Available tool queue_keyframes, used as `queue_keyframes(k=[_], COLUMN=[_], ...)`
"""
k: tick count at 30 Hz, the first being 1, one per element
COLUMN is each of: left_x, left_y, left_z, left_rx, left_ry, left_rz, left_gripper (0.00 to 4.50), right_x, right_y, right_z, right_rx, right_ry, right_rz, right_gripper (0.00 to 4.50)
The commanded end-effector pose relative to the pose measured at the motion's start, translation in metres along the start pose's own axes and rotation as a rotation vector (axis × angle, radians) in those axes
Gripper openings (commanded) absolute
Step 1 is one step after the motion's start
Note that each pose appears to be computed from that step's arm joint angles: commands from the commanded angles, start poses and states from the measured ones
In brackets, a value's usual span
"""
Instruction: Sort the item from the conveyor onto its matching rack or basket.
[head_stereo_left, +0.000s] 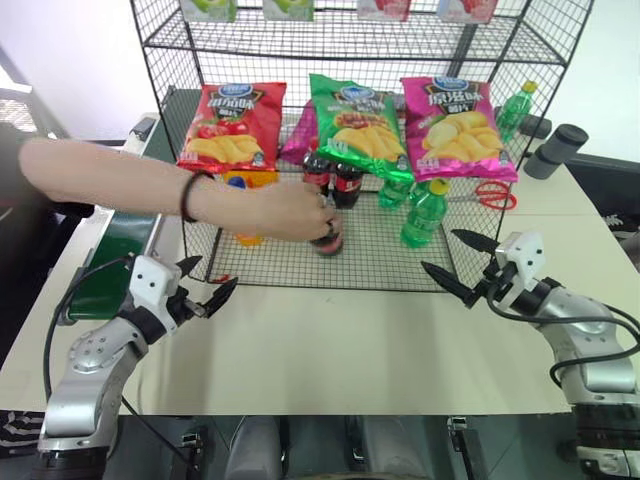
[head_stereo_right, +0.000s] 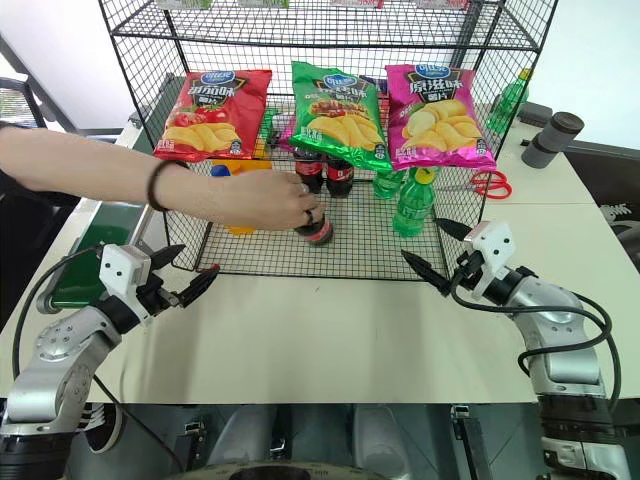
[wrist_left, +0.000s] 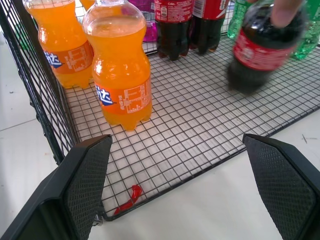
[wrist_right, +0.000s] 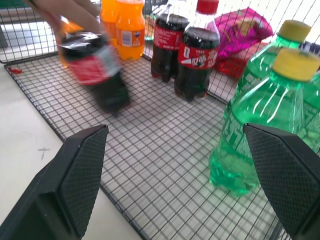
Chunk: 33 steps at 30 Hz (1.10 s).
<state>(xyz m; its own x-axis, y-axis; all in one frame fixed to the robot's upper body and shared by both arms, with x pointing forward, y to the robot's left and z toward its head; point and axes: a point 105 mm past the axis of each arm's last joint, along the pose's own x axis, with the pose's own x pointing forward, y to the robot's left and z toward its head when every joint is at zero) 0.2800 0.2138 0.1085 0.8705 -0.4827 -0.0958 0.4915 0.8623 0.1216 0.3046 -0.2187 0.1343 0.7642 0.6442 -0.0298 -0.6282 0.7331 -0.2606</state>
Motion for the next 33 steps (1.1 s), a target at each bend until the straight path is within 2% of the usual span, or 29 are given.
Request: queue_keyframes(k=[1, 16, 33], left_x=[-0.003, 0.002, 0.001], left_y=[0.002, 0.004, 0.014], left_z=[0.015, 0.021, 0.024], left_rx=[0.034, 0.006, -0.006], left_ry=[-0.053, -0.082, -0.098], left_rz=[0.012, 0.009, 0.027], left_gripper=[4.50, 4.50, 4.50], right_x=[0.000, 0.006, 0.012], right_y=[-0.002, 0.000, 0.021], right_z=[0.007, 0.010, 0.011], right_rx=[-0.028, -0.047, -0.022], right_ry=[-0.031, -0.055, -0.074], right_rz=[0.002, 0.005, 0.036], right_gripper=[4.49, 4.49, 4.49])
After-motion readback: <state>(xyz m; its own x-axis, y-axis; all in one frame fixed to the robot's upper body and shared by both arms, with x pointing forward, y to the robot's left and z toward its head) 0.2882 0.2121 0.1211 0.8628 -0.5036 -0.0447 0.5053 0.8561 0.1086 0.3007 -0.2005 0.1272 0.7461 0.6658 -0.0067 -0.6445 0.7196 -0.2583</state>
